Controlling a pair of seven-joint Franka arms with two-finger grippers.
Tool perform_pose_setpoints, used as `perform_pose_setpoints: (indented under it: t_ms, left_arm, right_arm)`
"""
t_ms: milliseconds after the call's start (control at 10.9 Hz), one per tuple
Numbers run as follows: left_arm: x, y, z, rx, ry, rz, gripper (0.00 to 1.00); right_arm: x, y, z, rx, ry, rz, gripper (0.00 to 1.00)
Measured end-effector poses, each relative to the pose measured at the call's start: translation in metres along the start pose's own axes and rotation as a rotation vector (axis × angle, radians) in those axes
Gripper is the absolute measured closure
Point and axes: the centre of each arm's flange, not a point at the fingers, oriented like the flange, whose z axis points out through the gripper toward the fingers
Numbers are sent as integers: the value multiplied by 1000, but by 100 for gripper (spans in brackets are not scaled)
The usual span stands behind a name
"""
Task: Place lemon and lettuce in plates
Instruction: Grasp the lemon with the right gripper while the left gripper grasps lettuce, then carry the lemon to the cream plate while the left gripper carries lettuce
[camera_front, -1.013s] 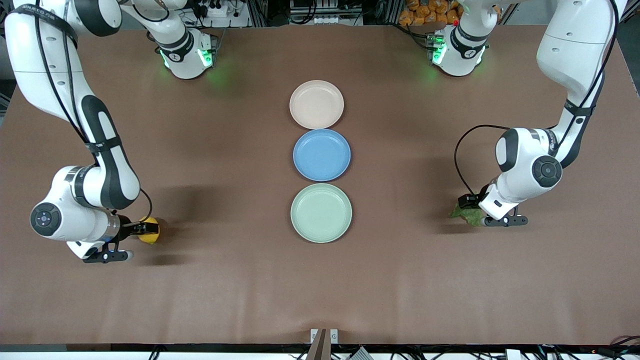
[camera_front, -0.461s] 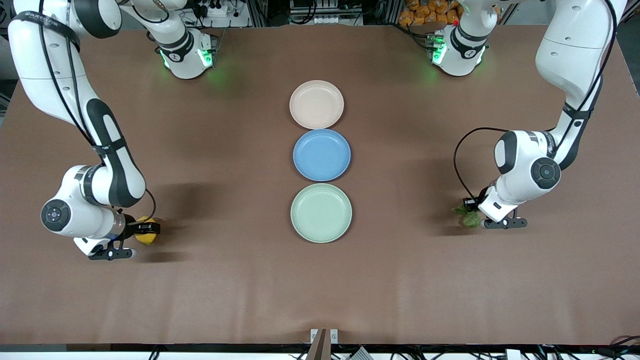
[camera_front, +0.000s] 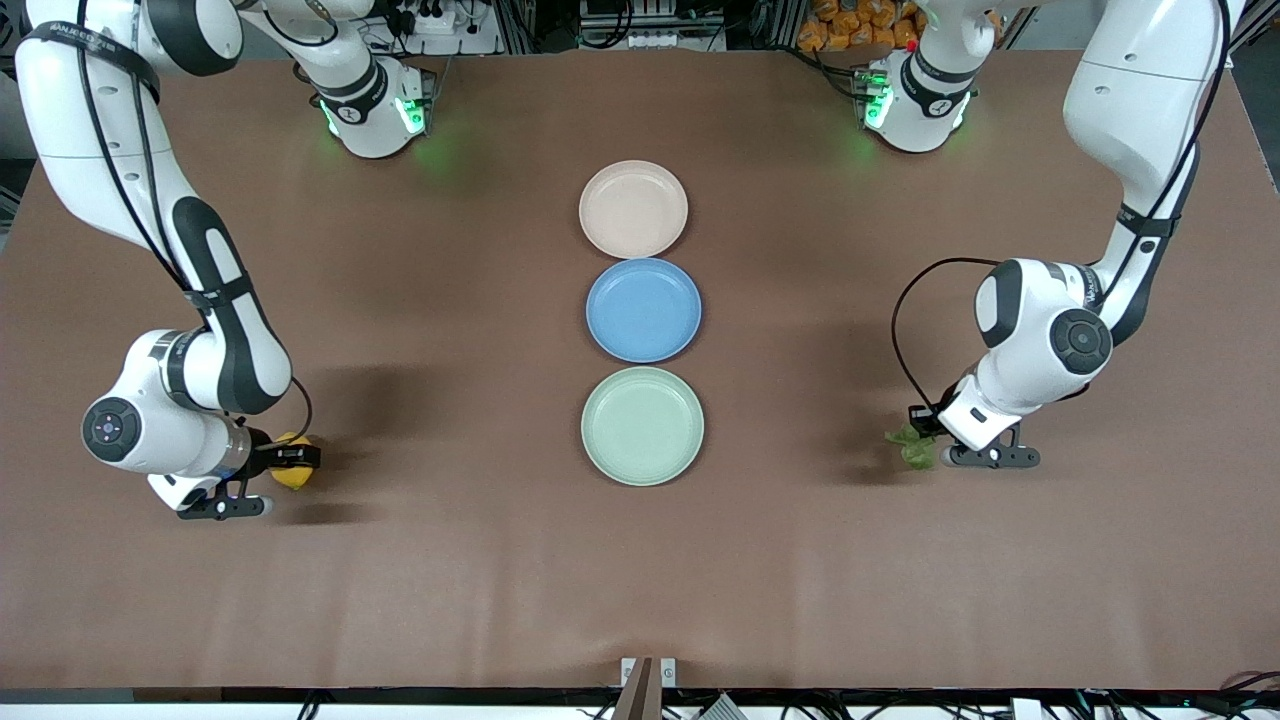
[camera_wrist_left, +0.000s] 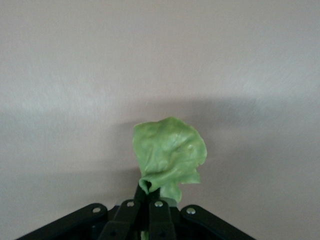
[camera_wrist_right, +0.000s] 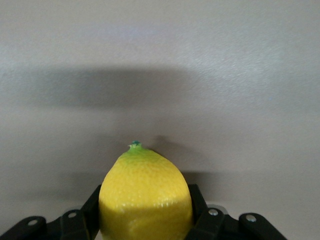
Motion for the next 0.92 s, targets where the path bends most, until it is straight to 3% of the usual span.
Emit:
perform_pose_setpoints:
  t_ms: [461, 921]
  left_arm:
    - [26, 69, -69, -54, 76, 79, 96]
    - [26, 154, -102, -126, 146, 155, 96]
  right_arm:
    - [-20, -48, -15, 35, -37, 32, 30]
    - [-76, -109, -30, 21, -67, 53, 30]
